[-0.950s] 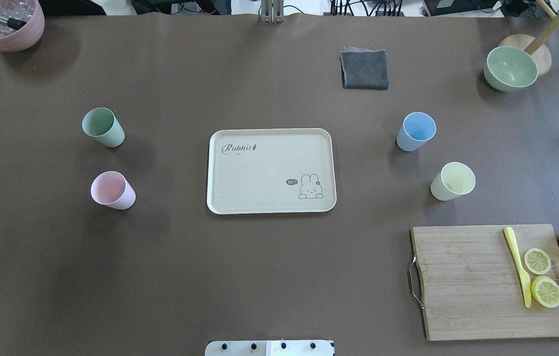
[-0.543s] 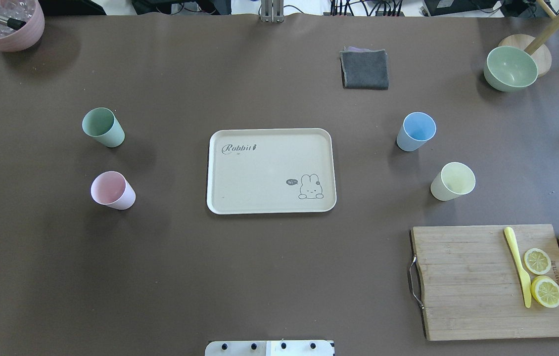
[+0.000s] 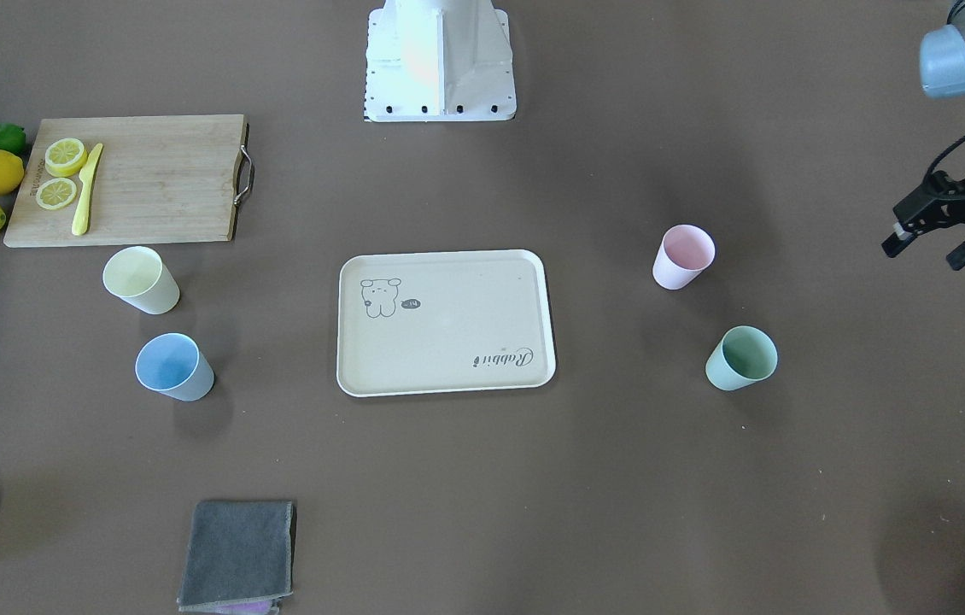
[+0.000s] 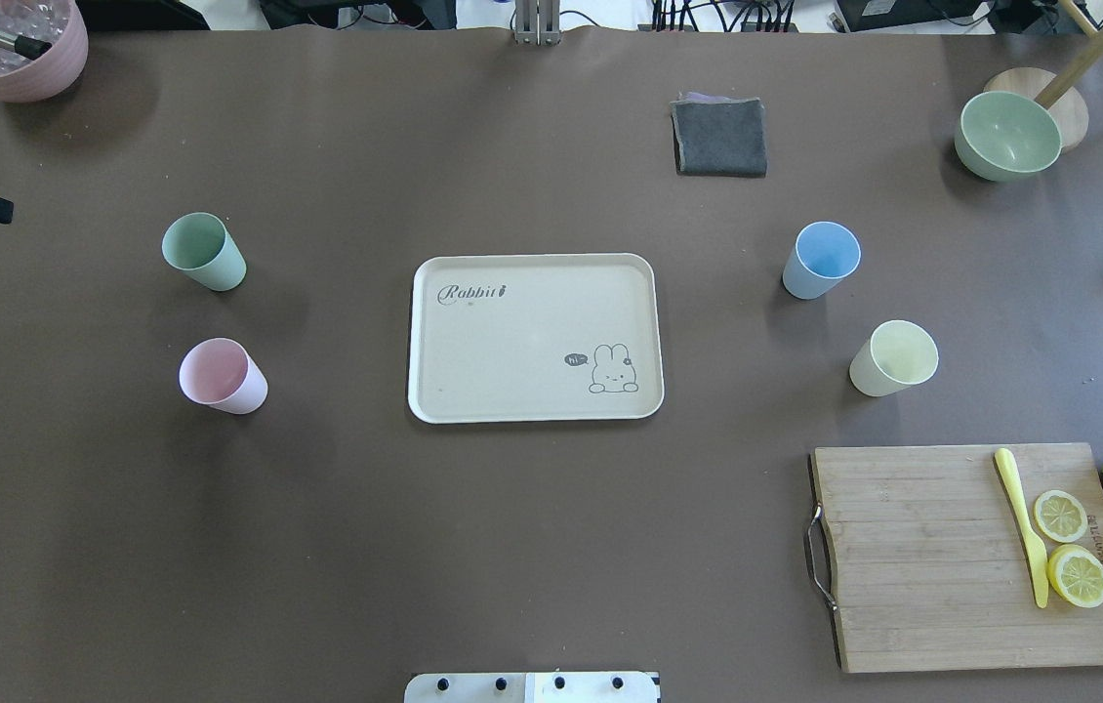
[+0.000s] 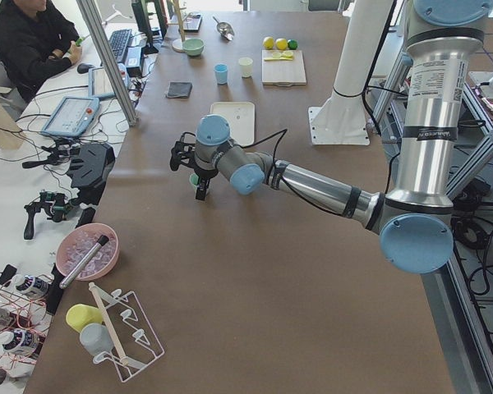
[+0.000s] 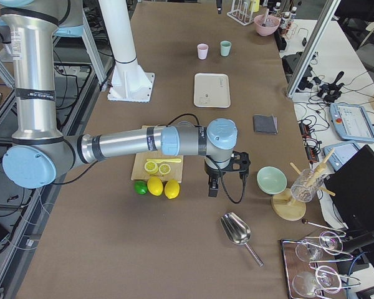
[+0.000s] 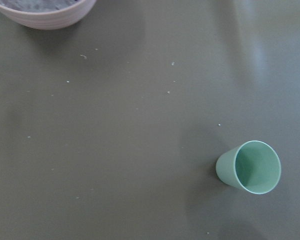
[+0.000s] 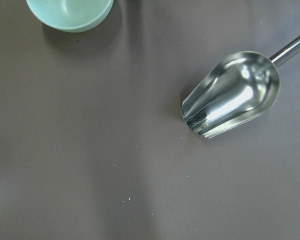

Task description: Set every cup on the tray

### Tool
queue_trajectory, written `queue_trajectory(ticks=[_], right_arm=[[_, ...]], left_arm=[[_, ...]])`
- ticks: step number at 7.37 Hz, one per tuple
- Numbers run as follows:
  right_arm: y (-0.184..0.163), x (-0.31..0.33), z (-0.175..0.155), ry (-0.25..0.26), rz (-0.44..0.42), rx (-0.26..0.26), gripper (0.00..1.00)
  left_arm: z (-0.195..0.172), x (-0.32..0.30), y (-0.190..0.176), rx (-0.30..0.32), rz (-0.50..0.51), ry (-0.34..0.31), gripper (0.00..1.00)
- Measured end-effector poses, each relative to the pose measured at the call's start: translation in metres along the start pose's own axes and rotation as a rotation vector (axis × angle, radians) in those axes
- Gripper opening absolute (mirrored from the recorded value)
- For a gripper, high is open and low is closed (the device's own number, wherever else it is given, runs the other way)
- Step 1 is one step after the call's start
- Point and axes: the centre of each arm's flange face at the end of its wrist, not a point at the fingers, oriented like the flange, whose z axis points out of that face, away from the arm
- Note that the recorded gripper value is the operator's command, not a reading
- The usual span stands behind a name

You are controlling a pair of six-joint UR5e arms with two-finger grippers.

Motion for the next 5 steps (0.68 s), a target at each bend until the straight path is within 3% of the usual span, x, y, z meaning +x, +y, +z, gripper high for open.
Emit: queue_trajectory(ticks=[3,5], right_arm=[[-0.004,-0.048,0.006,-0.019,-0.006,0.013,1.0],[-0.006,-0.076,0.012,-0.041,0.017,0.044,1.0]], left_arm=[[0.037,0.05,0.001,0.018,-0.07,-0.132,0.98],[0.051,0.082,0.024,0.022,-0.125,-0.138,0.98]])
